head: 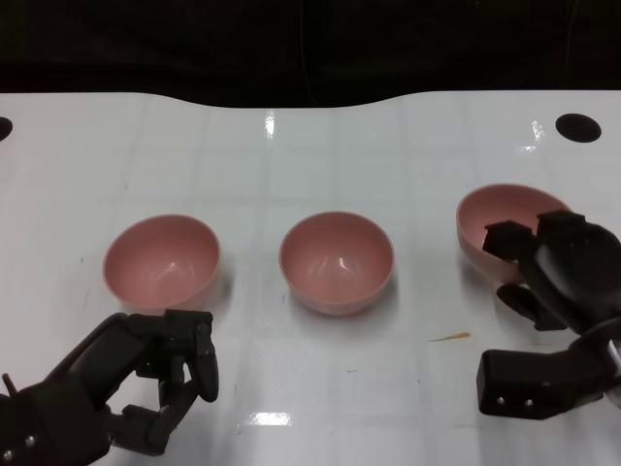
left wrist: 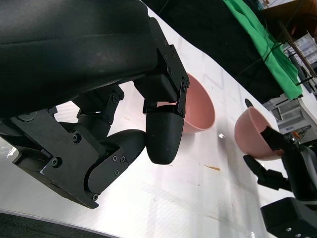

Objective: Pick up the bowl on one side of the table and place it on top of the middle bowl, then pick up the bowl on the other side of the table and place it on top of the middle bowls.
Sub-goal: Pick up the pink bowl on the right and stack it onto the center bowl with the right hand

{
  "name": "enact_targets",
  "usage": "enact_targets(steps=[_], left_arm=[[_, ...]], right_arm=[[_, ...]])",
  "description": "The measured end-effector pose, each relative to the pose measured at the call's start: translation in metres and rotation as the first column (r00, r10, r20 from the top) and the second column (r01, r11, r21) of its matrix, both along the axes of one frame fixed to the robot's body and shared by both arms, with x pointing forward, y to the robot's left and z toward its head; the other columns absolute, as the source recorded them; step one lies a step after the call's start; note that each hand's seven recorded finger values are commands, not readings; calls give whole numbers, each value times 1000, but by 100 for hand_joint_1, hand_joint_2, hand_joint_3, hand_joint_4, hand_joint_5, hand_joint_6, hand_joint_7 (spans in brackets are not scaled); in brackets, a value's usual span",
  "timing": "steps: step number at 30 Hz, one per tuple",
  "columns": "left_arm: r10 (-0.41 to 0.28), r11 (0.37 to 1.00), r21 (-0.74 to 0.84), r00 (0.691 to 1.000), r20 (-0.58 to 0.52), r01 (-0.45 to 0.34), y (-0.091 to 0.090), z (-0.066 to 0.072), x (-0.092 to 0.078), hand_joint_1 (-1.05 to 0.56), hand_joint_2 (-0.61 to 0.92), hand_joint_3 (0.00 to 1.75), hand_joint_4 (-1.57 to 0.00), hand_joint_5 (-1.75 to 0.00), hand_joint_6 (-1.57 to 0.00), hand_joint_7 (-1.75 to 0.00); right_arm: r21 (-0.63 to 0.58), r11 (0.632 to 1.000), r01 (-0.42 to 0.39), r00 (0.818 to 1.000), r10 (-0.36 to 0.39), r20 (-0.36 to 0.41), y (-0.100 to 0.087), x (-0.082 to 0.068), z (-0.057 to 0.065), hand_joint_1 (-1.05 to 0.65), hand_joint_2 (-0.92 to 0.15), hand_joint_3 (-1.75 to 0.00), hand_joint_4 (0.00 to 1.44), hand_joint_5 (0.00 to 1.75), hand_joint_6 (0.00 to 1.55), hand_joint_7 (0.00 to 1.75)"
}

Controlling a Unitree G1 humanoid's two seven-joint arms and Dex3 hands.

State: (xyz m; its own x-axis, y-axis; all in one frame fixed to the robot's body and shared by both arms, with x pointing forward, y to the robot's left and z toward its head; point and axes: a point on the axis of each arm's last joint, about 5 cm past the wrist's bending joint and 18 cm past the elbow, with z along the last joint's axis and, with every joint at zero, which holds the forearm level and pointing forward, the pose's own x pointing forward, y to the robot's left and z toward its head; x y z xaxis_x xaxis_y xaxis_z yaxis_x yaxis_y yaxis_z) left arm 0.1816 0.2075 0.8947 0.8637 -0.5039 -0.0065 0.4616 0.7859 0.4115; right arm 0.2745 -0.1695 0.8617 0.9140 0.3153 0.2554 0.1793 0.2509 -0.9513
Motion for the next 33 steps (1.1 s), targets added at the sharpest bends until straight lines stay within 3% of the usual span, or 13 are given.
enact_targets(steps=[4,7,14,24,27,28,30,33], left_arm=[[-3,1000,-1,1000,7,3,0,-1,0,-13,39,138,-87,-172,-82,-150],[-4,1000,-1,1000,11,4,0,0,0,-13,39,138,-86,-172,-81,-150],[-2,1000,-3,1000,7,2,0,0,-1,-13,40,137,-86,-172,-80,-150],[1,1000,2,1000,1,-1,-1,3,0,-14,41,137,-84,-172,-79,-151],[4,1000,2,1000,-8,-4,-1,3,-1,-13,41,137,-84,-172,-79,-150],[4,1000,2,1000,-8,-4,-1,3,-1,-12,41,137,-84,-172,-80,-150],[6,1000,2,1000,-10,-6,-1,4,-1,-12,41,136,-84,-172,-80,-150],[13,1000,1,1000,-11,-13,-1,3,-1,-11,42,134,-84,-172,-80,-151]], right_arm=[[34,999,-15,999,13,42,5,4,9,-18,-38,-121,97,175,84,155],[77,996,-37,996,31,84,10,5,17,-17,-32,-131,100,175,83,167],[144,979,-143,985,127,117,24,-1,34,-23,-45,-125,98,175,75,175],[165,945,-284,956,266,123,47,-3,60,-26,-40,-132,99,175,76,174],[179,932,-314,948,299,109,59,-4,63,-25,-42,-124,98,175,90,130],[184,926,-330,943,315,107,63,-5,65,-25,-42,-125,98,175,92,128],[198,916,-348,937,333,106,69,-5,65,-24,-37,-132,99,175,92,132],[206,906,-370,929,353,113,74,-6,67,-21,-30,-136,101,175,83,163]])
